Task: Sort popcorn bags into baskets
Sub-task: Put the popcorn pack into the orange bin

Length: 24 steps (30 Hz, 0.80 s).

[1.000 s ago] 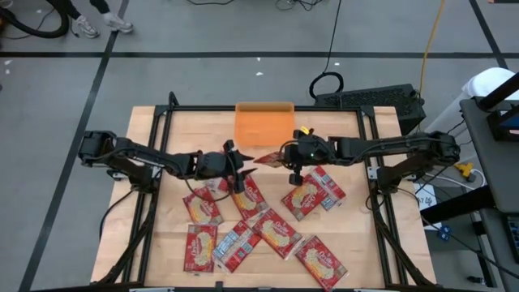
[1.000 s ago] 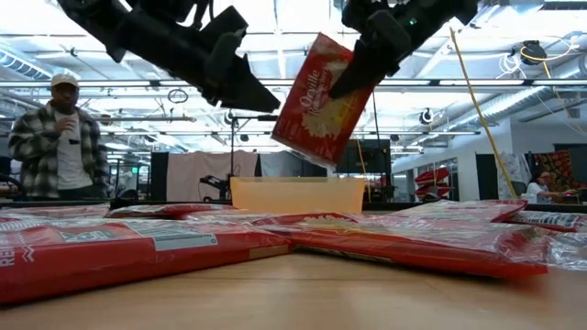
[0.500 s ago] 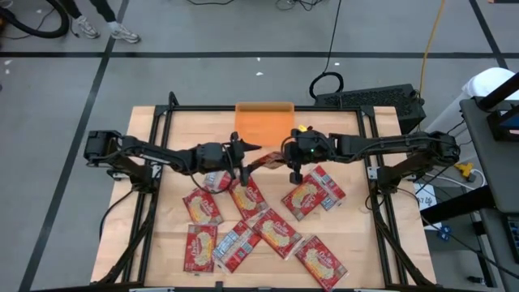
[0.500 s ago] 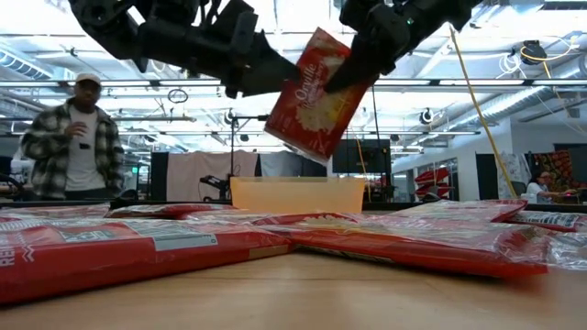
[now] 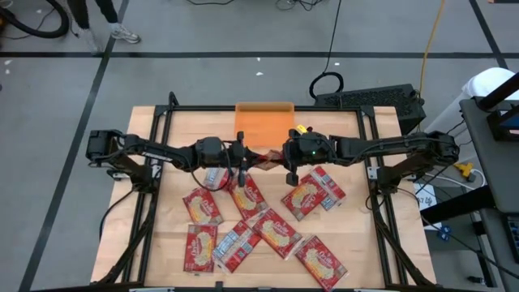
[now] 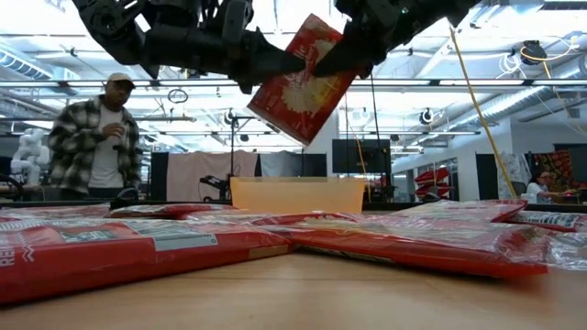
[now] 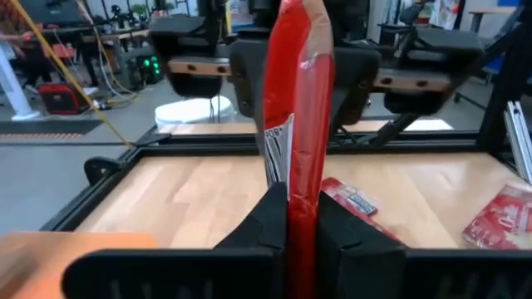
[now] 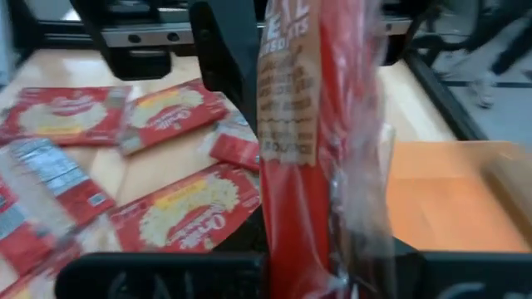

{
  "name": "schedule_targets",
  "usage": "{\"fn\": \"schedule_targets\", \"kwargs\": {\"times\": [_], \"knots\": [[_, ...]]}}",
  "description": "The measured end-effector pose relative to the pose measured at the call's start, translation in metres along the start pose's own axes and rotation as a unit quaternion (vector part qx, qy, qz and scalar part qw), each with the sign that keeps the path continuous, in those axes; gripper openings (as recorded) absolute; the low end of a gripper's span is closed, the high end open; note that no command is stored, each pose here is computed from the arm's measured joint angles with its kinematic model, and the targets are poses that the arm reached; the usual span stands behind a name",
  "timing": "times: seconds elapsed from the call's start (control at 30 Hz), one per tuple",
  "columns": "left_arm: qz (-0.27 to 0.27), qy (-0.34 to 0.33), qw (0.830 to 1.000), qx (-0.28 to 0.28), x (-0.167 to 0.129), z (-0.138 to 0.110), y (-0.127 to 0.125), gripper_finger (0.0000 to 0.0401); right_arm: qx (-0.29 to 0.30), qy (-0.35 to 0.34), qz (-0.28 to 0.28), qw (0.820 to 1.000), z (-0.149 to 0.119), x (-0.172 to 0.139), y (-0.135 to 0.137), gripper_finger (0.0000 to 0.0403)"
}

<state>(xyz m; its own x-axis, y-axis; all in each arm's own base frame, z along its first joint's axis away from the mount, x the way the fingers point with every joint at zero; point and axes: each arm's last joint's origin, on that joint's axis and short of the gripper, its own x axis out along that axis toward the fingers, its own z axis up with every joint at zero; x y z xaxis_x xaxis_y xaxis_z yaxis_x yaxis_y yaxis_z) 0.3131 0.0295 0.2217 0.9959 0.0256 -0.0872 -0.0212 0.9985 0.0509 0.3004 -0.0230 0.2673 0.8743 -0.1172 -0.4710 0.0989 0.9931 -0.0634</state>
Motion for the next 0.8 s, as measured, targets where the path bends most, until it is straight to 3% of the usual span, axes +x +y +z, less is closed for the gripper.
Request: {"fn": "schedule_targets", "kwargs": {"times": [0.17,0.33,0.53,0.8], "knots": [[-0.016,0.002,1.0,-0.019,-0.005,0.003,0.01,0.004,0.011,-0.003,-0.046,0.999,0.002,-0.003,0.005,0.0056],[-0.034,-0.017,0.999,0.006,-0.016,0.018,0.018,0.0017,0.014,-0.004,-0.079,0.997,0.005,-0.016,0.008,0.0115],[-0.017,-0.014,1.0,0.009,-0.03,0.029,0.03,0.0022,0.032,0.038,-0.135,0.99,0.0,-0.039,0.003,0.0175],[-0.018,-0.06,0.998,-0.025,-0.024,0.022,0.03,0.0016,0.087,0.042,-0.136,0.986,-0.009,-0.04,0.005,0.0201]]}}
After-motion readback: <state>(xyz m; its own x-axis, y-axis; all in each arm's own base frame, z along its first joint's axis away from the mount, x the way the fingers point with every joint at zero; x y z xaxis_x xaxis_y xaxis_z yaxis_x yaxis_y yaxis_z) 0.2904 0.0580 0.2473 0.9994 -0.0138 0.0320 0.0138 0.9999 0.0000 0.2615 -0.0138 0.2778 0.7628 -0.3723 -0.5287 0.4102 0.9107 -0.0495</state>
